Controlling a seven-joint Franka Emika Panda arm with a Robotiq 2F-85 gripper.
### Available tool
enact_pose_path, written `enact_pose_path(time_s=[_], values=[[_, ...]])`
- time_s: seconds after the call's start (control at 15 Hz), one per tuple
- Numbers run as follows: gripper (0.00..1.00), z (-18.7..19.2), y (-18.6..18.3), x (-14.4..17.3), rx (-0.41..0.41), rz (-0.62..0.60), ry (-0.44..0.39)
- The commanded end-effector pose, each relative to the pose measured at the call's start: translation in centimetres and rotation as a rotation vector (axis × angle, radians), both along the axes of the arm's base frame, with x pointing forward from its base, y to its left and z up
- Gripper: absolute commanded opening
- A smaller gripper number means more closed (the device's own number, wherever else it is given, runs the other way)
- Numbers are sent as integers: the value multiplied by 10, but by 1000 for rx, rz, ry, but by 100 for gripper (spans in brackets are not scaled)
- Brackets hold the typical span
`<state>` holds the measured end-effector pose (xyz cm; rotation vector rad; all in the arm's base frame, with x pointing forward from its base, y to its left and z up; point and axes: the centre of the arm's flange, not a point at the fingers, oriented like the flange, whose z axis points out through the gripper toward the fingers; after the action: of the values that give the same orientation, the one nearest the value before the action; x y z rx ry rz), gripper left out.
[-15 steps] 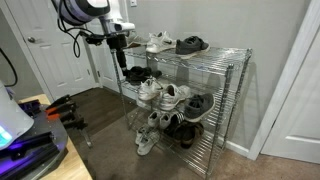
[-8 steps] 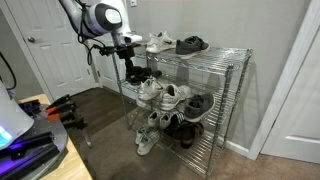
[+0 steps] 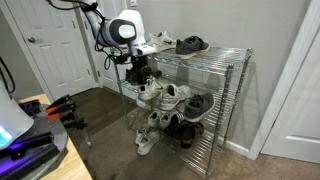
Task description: Pick up one shoe on the second shelf and place it on the top shelf
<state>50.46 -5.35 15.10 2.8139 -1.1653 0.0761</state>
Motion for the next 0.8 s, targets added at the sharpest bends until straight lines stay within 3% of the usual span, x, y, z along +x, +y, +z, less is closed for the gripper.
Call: enact_pose_path(time_s=[0.0,0.4,0.73], values=[[100,-13,-9,17,11,-100,-66],[100,-25,-32,34,-51,-247,-167],[100,-50,-43,45,-35,-372,-152]])
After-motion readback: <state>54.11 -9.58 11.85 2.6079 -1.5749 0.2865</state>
